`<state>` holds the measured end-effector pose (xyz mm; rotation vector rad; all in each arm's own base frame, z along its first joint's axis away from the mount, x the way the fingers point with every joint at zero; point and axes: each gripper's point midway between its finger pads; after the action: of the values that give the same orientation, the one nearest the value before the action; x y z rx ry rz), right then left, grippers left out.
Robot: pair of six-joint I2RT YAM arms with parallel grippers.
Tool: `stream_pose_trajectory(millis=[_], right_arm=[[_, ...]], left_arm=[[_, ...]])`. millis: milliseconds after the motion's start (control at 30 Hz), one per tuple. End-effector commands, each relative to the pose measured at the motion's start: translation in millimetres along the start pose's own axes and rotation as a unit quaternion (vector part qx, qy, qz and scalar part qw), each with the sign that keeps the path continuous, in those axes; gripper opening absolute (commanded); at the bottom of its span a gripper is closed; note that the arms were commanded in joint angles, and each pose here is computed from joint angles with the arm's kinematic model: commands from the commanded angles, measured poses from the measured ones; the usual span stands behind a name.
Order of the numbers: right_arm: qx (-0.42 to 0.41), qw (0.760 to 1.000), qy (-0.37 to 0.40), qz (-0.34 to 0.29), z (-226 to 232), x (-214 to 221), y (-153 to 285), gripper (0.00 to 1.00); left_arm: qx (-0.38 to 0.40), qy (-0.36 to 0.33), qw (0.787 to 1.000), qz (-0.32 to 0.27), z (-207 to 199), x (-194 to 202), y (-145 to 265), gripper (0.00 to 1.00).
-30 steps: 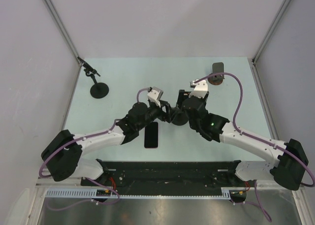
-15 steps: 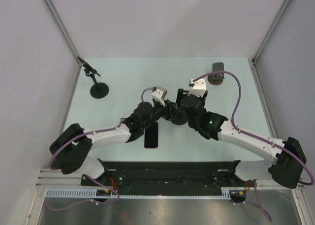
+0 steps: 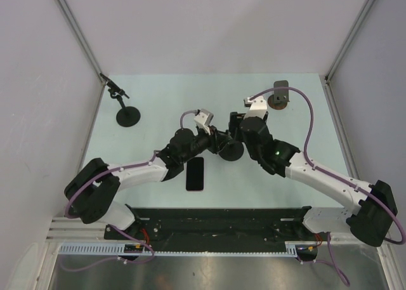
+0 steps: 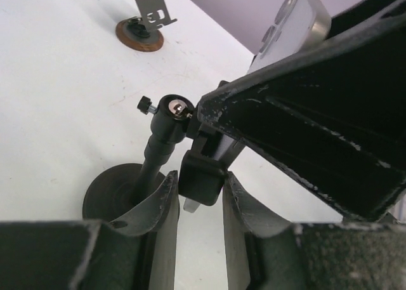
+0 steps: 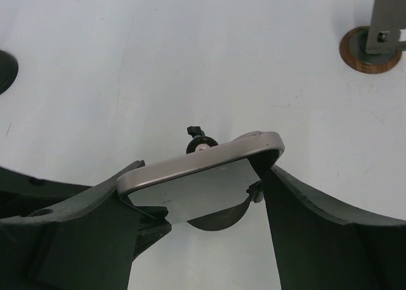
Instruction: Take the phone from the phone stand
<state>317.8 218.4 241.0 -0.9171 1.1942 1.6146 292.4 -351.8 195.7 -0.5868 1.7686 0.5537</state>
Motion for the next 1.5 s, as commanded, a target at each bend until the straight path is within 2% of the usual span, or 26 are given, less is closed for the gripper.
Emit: stream_pose_trajectory(millis=[0, 100, 267, 533, 633, 733, 767, 833, 933, 1033, 1233, 1300, 1367, 1433, 1467], right_arm=[[-0.051, 0.997, 0.05, 0.024, -4, -12, 9, 0.0], [-0.063, 0.995, 0.062, 0.041, -12, -11, 5, 0.0], [-0.136, 0.985, 0.1, 0.047, 1, -13, 9, 0.0], [-0.226, 0.967, 0.104, 0.059, 22, -11, 19, 0.0], [-0.261, 0.958, 0.1, 0.061, 34, -11, 25, 0.0], [-0.279, 0.955, 0.086, 0.057, 43, -14, 27, 0.0], [-0.279, 0.955, 0.084, 0.055, 44, -15, 26, 0.0], [-0.285, 0.954, 0.081, 0.047, 48, -18, 27, 0.0], [-0.295, 0.952, 0.073, 0.031, 52, -28, 31, 0.0], [-0.297, 0.953, 0.057, 0.021, 53, -38, 40, 0.0], [-0.283, 0.956, 0.062, 0.055, 55, -32, 58, 0.0], [-0.265, 0.959, 0.066, 0.074, 52, -23, 62, 0.0], [-0.26, 0.957, 0.072, 0.102, 55, -10, 69, 0.0], [-0.252, 0.958, 0.063, 0.125, 56, 2, 73, 0.0], [-0.245, 0.956, 0.069, 0.146, 55, 14, 77, 0.0]], left_arm=[[-0.003, 0.028, 0.998, -0.048, 30, -36, -4, 0.0], [0.025, 0.031, 0.999, -0.034, 31, -31, -6, 0.01], [0.06, 0.029, 0.998, -0.017, 32, -26, -9, 0.0], [0.053, 0.031, 0.998, -0.01, 48, -23, -11, 0.0], [0.064, 0.039, 0.997, -0.001, 46, -17, -16, 0.07], [0.078, 0.041, 0.996, -0.001, 41, -21, -19, 0.19], [0.081, 0.04, 0.996, -0.004, 39, -24, -19, 0.27], [0.085, 0.039, 0.996, -0.006, 36, -26, -18, 0.33], [0.085, 0.032, 0.996, -0.018, 34, -37, -13, 0.52], [0.084, 0.023, 0.996, -0.032, 31, -50, -5, 0.64], [0.059, 0.01, 0.997, -0.049, 33, -70, 16, 0.85], [0.043, 0.005, 0.997, -0.056, 36, -81, 28, 0.89], [0.01, 0.003, 0.999, -0.049, 47, -82, 37, 0.94], [-0.021, -0.019, 0.998, -0.063, 55, -100, 52, 0.97], [-0.064, -0.019, 0.997, -0.047, 69, -96, 60, 0.98]])
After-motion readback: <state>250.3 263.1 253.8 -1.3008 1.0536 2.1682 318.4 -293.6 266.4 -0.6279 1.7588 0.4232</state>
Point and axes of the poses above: each gripper's point midway between its finger pads, its own y axis back along the fingers, its own z axis along the line the jaws close on, x = y × z, and after that the axes turned 7 degrees about -y, right-handed
